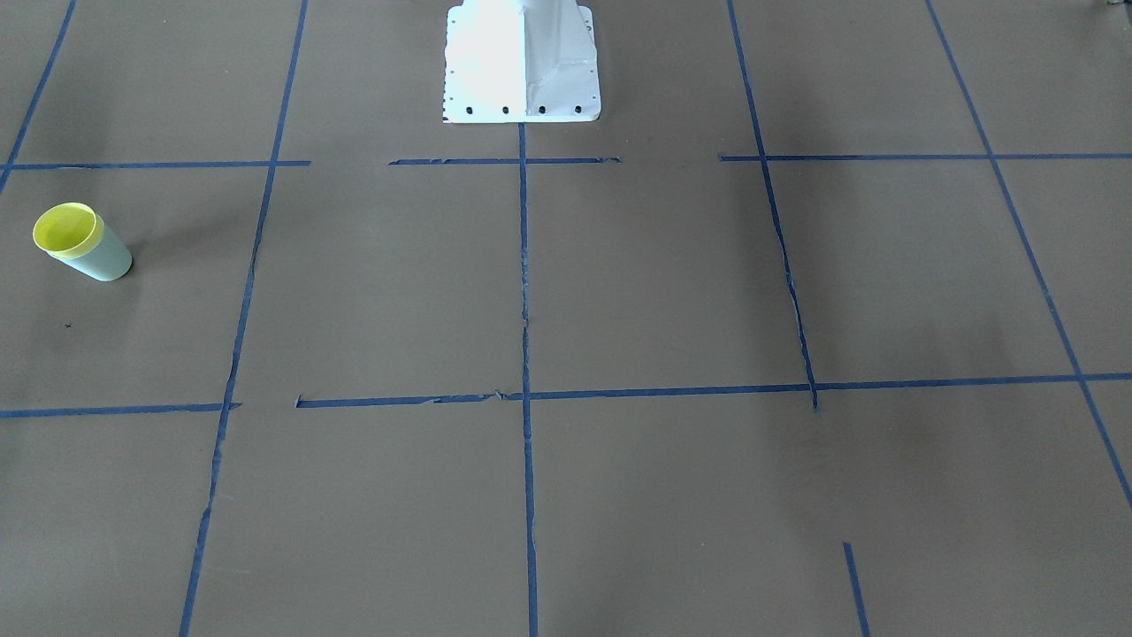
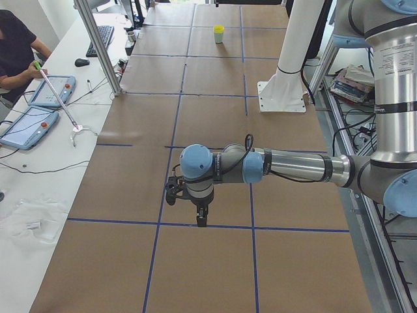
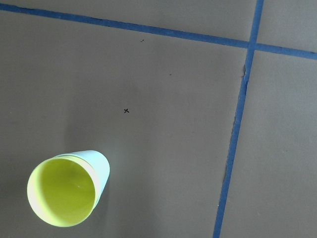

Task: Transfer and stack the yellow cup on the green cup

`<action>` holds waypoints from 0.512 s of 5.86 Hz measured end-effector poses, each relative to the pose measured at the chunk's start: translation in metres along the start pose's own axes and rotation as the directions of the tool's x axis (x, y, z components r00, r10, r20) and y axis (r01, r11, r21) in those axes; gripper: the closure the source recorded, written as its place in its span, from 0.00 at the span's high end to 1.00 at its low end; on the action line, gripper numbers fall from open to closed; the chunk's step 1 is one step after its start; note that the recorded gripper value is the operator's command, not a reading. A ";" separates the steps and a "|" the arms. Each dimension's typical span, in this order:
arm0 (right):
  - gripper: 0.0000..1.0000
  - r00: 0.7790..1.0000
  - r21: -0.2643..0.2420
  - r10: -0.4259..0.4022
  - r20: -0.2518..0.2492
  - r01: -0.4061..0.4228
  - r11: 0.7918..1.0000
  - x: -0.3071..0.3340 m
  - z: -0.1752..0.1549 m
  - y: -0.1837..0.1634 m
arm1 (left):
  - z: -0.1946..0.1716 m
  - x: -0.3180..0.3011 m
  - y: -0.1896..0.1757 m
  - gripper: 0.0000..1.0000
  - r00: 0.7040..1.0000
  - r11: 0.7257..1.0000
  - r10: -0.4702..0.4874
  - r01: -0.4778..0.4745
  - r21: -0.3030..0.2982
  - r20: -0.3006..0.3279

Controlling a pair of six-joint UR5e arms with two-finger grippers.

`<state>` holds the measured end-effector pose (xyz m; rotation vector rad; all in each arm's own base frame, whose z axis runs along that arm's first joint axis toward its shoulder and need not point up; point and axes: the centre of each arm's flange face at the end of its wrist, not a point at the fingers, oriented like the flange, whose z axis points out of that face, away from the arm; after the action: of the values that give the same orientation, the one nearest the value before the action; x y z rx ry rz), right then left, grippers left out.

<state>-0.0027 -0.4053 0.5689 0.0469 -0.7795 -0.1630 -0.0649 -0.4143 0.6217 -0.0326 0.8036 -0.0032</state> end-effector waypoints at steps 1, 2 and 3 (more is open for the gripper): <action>1.00 1.000 -0.002 -0.005 -0.001 0.005 1.000 0.001 0.001 0.000 | -0.001 0.001 0.000 1.00 1.000 1.000 0.000 0.000 0.001 0.000; 1.00 1.000 -0.006 -0.004 -0.002 0.004 1.000 0.002 0.002 0.002 | 0.000 0.001 0.000 1.00 1.000 1.000 -0.001 0.001 0.001 -0.003; 1.00 1.000 -0.012 0.001 -0.002 -0.001 1.000 0.006 0.004 0.007 | 0.000 0.001 0.000 1.00 1.000 1.000 -0.001 0.001 0.001 -0.006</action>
<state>-0.0008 -0.3995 0.5765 0.0349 -0.7761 -0.1668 -0.0644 -0.4142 0.6211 -0.0316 0.8100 -0.0047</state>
